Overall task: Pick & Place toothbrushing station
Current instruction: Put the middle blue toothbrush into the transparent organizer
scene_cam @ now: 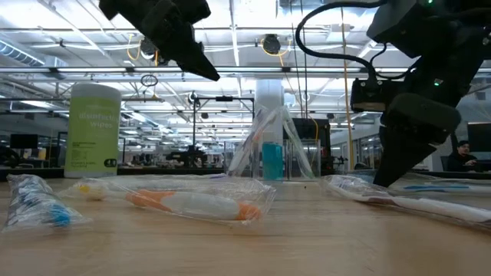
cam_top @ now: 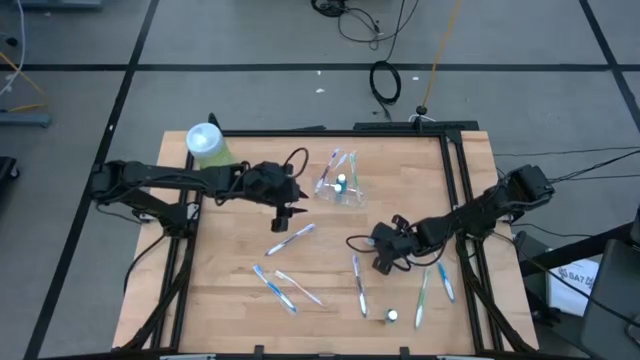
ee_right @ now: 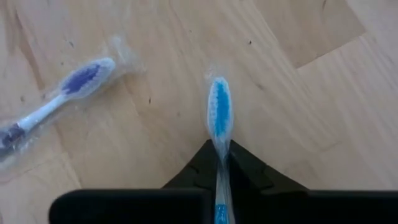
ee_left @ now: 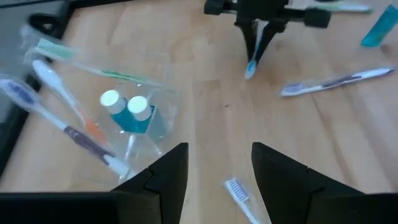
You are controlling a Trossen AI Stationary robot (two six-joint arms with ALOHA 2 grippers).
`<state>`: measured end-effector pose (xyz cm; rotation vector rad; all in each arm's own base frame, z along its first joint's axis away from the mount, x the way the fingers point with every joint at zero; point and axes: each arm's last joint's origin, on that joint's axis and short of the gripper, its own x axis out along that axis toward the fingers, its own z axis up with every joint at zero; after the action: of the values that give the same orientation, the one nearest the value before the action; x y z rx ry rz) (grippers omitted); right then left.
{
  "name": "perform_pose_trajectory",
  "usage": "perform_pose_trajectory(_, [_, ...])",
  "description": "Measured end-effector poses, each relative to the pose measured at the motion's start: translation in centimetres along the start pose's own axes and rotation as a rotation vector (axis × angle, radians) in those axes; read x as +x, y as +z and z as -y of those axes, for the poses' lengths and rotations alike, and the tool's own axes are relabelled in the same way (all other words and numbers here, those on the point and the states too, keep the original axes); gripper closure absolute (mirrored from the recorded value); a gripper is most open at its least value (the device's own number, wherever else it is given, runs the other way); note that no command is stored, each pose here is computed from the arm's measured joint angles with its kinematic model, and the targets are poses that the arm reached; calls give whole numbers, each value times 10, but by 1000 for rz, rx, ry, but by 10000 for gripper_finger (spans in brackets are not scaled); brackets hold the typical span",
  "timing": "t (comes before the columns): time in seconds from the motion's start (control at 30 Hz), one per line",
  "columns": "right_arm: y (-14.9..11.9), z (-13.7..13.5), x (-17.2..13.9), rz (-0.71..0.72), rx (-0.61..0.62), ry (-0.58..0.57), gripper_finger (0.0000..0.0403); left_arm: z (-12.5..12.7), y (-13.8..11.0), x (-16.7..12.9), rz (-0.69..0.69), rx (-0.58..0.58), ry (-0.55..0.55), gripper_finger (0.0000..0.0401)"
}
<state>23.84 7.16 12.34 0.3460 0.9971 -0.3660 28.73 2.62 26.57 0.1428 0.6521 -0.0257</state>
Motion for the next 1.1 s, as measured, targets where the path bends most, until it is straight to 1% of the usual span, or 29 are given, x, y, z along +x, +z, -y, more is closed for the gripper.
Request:
perform_pose_trajectory(0.1, [6, 2, -1, 46, 12, 1, 388, 8, 1, -14, -38, 46, 100, 217])
perform_pose_trajectory(0.13, [10, 3, -2, 72, 9, 8, 390, 11, 0, -21, -50, 54, 118, 217])
perform_pose_trajectory(0.2, [21, 3, -8, 157, -5, 43, 396, 16, 0, -34, -50, 58, 103, 217])
perform_pose_trajectory(0.3, [40, 3, -20, 293, -61, 108, 397, 22, 6, -54, 35, 74, 1, 217])
perform_pose_trajectory(0.37, [57, 3, -32, 442, -92, 154, 395, 24, 9, -70, 98, 97, -45, 217])
perform_pose_trajectory(0.47, [83, 6, -55, 705, -157, 178, 395, 24, 11, -91, 172, 122, -43, 217])
perform_pose_trajectory(0.57, [104, 11, -76, 957, -229, 149, 395, 24, 6, -101, 229, 142, -30, 217])
perform_pose_trajectory(0.67, [118, 21, -90, 1135, -299, 57, 395, 26, -6, -100, 282, 138, -18, 217])
perform_pose_trajectory(0.73, [126, 31, -92, 1179, -323, -16, 395, 27, -17, -95, 301, 138, -14, 217])
perform_pose_trajectory(0.77, [129, 38, -91, 1181, -313, -43, 395, 28, -22, -93, 312, 138, -11, 217])
perform_pose_trajectory(0.83, [134, 52, -87, 1159, -253, -74, 395, 29, -29, -88, 336, 137, -5, 217])
perform_pose_trajectory(0.9, [138, 63, -78, 1129, -199, -95, 395, 29, -31, -86, 357, 142, 15, 217])
perform_pose_trajectory(0.97, [138, 72, -70, 1110, -185, -124, 395, 28, -32, -85, 350, 126, 41, 217])
perform_pose_trajectory(1.1, [138, 84, -56, 1122, -139, -151, 395, 28, -32, -85, 345, 94, 58, 217])
